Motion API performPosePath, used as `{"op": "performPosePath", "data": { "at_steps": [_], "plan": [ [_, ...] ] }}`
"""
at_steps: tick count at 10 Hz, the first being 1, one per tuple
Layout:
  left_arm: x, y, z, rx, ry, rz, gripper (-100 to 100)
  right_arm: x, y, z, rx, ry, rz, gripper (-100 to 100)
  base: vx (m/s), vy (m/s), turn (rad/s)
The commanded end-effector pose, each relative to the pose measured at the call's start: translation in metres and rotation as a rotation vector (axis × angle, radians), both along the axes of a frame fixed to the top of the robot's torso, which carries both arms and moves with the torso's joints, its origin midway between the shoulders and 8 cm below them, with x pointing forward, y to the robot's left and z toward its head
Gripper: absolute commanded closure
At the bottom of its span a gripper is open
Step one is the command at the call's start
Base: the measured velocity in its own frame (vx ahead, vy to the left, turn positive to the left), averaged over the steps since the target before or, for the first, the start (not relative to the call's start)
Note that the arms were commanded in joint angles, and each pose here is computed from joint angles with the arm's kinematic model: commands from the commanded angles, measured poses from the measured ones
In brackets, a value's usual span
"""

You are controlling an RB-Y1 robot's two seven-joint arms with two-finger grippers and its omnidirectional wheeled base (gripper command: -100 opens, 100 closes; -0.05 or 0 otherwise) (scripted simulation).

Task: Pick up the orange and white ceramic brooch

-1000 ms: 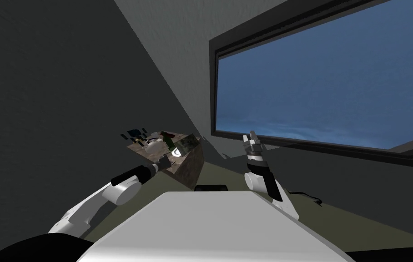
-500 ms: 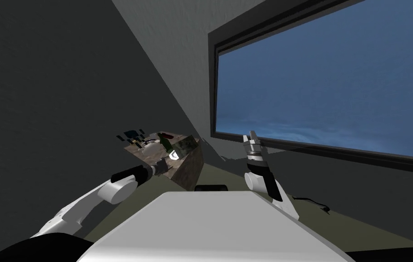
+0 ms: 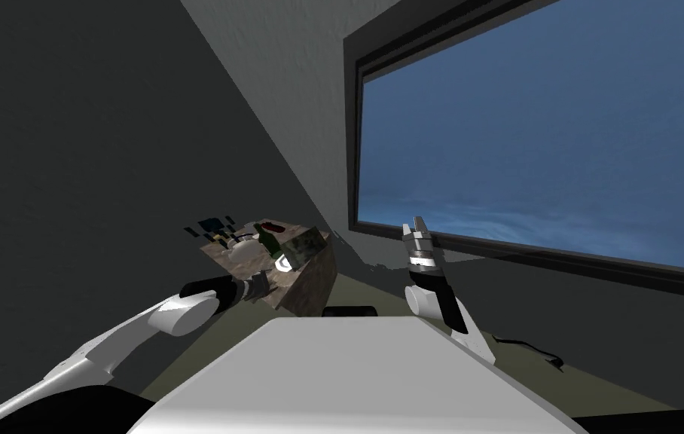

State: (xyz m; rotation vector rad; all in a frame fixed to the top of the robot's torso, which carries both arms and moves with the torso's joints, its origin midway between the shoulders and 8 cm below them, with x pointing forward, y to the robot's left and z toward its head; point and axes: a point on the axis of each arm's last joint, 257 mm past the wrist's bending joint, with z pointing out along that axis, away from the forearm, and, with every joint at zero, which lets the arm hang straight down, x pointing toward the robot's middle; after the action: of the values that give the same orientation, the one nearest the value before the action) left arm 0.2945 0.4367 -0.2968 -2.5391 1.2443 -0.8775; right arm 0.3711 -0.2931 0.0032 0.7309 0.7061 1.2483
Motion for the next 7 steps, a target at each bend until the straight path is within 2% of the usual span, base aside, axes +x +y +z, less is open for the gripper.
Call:
{"op": "performPosePath", "data": {
  "at_steps": [1,2,3,4,6,7],
  "plan": [
    [-0.019,0.012,-0.011,-0.010,0.088,0.045,-100,0.000,0.000,0.000,0.000,0.000,0.000,0,0.088,-0.018,0.019],
    [-0.020,0.012,-0.012,-0.009,0.093,0.045,-100,0.000,0.000,0.000,0.000,0.000,0.000,0,0.076,-0.010,0.015],
    [-0.035,0.023,-0.019,-0.016,0.159,0.085,-100,0.000,0.000,0.000,0.000,0.000,0.000,0,0.078,-0.009,0.015],
    [-0.037,0.023,-0.019,-0.015,0.165,0.085,-100,0.000,0.000,0.000,0.000,0.000,0.000,0,0.072,-0.006,0.009],
    [-0.067,0.044,-0.030,-0.024,0.292,0.166,-100,0.000,0.000,0.000,0.000,0.000,0.000,0,0.114,-0.018,0.018],
    [-0.069,0.044,-0.030,-0.023,0.299,0.166,-100,0.000,0.000,0.000,0.000,0.000,0.000,0,0.100,-0.023,0.015]
  ]
}}
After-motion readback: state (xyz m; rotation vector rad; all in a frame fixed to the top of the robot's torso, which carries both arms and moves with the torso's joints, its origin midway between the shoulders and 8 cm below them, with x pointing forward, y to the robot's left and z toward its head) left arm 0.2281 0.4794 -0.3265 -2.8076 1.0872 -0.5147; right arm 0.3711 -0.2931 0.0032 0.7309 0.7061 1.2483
